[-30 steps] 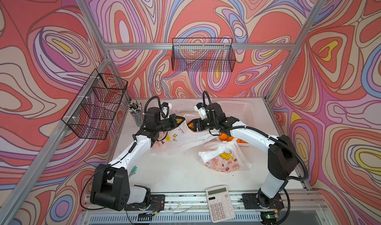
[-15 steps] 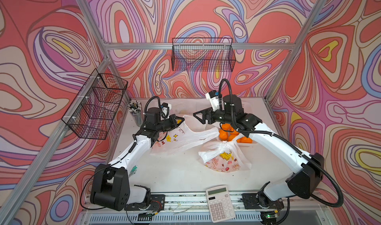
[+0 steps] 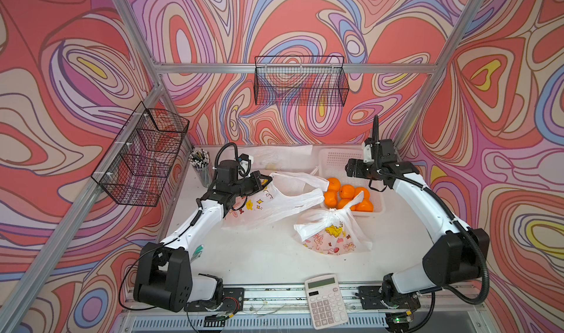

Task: Place the oranges into plastic bags & tie knots
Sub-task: Pick up the orange from the basket.

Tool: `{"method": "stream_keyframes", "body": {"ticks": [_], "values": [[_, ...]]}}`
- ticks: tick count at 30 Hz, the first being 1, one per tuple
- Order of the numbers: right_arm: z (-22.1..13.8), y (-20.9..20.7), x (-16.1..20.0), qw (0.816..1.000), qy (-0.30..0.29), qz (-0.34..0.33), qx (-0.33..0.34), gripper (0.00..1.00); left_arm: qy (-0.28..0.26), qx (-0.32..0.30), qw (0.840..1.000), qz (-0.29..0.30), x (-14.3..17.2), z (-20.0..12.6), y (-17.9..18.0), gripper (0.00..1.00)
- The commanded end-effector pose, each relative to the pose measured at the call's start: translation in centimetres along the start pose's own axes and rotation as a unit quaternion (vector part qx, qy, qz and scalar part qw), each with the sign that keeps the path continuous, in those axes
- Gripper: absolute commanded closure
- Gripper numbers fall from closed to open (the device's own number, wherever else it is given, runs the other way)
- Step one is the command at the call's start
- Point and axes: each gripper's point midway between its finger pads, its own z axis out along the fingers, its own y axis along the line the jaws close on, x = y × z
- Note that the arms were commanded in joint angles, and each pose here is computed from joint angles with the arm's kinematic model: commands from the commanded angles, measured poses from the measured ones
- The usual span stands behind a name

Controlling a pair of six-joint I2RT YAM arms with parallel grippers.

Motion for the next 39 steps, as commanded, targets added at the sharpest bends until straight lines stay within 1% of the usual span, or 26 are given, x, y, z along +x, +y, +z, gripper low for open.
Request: {"method": "stream_keyframes", "body": {"ticks": [1, 5, 8, 10, 15, 17, 18, 22, 26, 28, 31, 35, 37, 39], "values": [[1.4, -3.4, 2.9, 0.996, 0.061, -0.007, 0.067, 0.06, -0.009, -0.005, 1.000, 0.008, -0.7, -0.5, -0.3, 1.00], [3.6, -5.3, 4.8, 0.991, 0.100, 0.002, 0.094, 0.08, -0.008, -0.007, 1.000, 0.011, -0.7, -0.5, -0.3, 1.00], [4.9, -5.8, 6.2, 0.987, 0.126, 0.004, 0.101, 0.12, -0.004, -0.009, 1.000, 0.011, -0.6, -0.5, -0.3, 1.00], [5.6, -5.9, 6.8, 0.986, 0.136, 0.005, 0.100, 0.15, -0.005, -0.010, 1.000, 0.011, -0.5, -0.6, -0.3, 1.00], [7.3, -6.6, 8.6, 0.981, 0.162, 0.009, 0.108, 0.17, -0.005, -0.011, 1.000, 0.014, -0.4, -0.8, -0.3, 1.00], [7.6, -6.8, 8.5, 0.981, 0.161, 0.012, 0.109, 0.17, -0.005, -0.011, 1.000, 0.015, -0.4, -0.9, -0.3, 1.00], [8.7, -7.0, 9.3, 0.978, 0.175, 0.011, 0.109, 0.17, -0.005, -0.011, 1.000, 0.015, -0.4, -0.9, -0.3, 1.00], [10.6, -7.0, 9.9, 0.977, 0.185, 0.011, 0.101, 0.18, -0.003, -0.011, 1.000, 0.014, -0.3, -0.9, -0.3, 1.00], [12.1, -7.0, 10.0, 0.977, 0.190, 0.012, 0.094, 0.25, -0.002, -0.010, 1.000, 0.013, -0.2, -0.9, -0.4, 1.00], [12.3, -6.9, 9.5, 0.979, 0.182, 0.013, 0.090, 0.35, -0.002, -0.010, 1.000, 0.014, -0.2, -1.0, -0.4, 1.00], [11.3, -6.6, 8.0, 0.984, 0.155, 0.012, 0.086, 0.44, -0.003, -0.012, 1.000, 0.014, -0.2, -1.1, -0.4, 1.00], [8.4, -5.4, 5.4, 0.992, 0.113, 0.008, 0.061, 0.47, -0.004, -0.009, 1.000, 0.015, -0.3, -1.0, -0.6, 1.00], [5.5, -3.8, 2.9, 0.997, 0.068, 0.007, 0.025, 0.47, -0.004, -0.005, 1.000, 0.014, -0.4, -1.0, -0.7, 1.00], [3.2, -1.6, 1.0, 0.999, 0.035, 0.008, -0.032, 0.48, -0.004, -0.003, 1.000, 0.014, -0.5, -0.9, -0.8, 1.00]]}}
